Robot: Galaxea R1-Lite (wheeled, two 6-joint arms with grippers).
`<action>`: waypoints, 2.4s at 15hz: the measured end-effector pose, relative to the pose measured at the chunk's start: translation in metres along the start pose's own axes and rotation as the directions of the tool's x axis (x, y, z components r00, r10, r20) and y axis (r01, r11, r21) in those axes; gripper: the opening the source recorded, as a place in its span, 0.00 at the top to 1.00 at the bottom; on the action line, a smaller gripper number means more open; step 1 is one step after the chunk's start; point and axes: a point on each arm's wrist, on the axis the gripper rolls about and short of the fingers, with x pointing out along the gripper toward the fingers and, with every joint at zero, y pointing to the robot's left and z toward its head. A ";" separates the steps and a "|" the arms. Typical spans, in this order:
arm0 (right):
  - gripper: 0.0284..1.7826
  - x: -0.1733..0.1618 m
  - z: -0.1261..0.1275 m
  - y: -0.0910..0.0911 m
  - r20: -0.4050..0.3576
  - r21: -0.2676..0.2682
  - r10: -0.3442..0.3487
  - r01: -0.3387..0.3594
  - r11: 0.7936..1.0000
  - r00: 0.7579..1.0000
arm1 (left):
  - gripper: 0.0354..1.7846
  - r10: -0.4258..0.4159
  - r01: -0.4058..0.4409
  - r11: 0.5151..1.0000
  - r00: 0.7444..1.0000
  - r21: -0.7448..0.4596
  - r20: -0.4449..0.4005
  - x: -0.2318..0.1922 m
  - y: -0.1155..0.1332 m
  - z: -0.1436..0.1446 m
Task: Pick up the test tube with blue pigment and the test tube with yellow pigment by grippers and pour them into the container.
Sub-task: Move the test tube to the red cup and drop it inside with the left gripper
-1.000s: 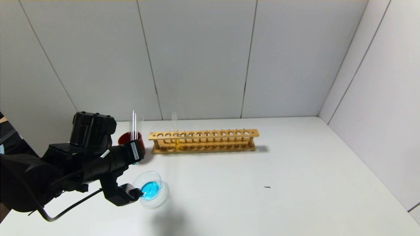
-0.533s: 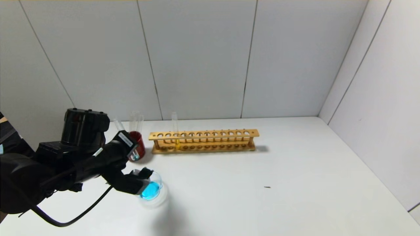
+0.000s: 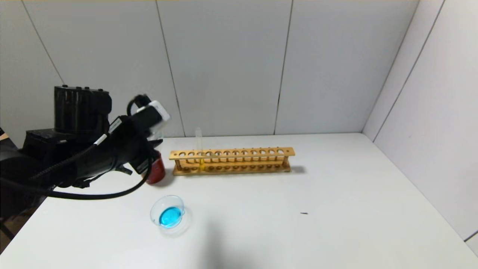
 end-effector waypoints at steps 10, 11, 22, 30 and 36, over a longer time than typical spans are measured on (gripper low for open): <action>0.02 0.000 0.000 0.000 0.000 0.000 0.000 0.000 1.000 1.000 | 0.84 0.176 -0.050 0.816 0.970 -0.576 0.167 0.008 0.062 -0.029; 0.02 0.000 0.000 0.000 0.000 0.000 0.000 0.000 1.000 1.000 | 0.84 0.176 -0.042 0.811 0.969 -0.583 0.174 0.013 0.064 -0.032; 0.02 0.000 0.000 0.000 0.000 0.000 0.000 0.000 1.000 1.000 | 0.84 0.178 -0.126 0.760 0.984 -0.638 0.017 0.059 0.068 -0.091; 0.02 0.000 0.000 0.000 0.000 0.000 0.000 0.000 1.000 1.000 | 0.83 0.195 -0.122 0.763 0.980 -0.635 0.045 0.094 0.053 -0.113; 0.02 0.000 0.000 0.000 0.000 0.000 0.000 0.000 1.000 1.000 | 0.50 0.191 -0.124 0.763 0.981 -0.634 0.039 0.095 0.052 -0.115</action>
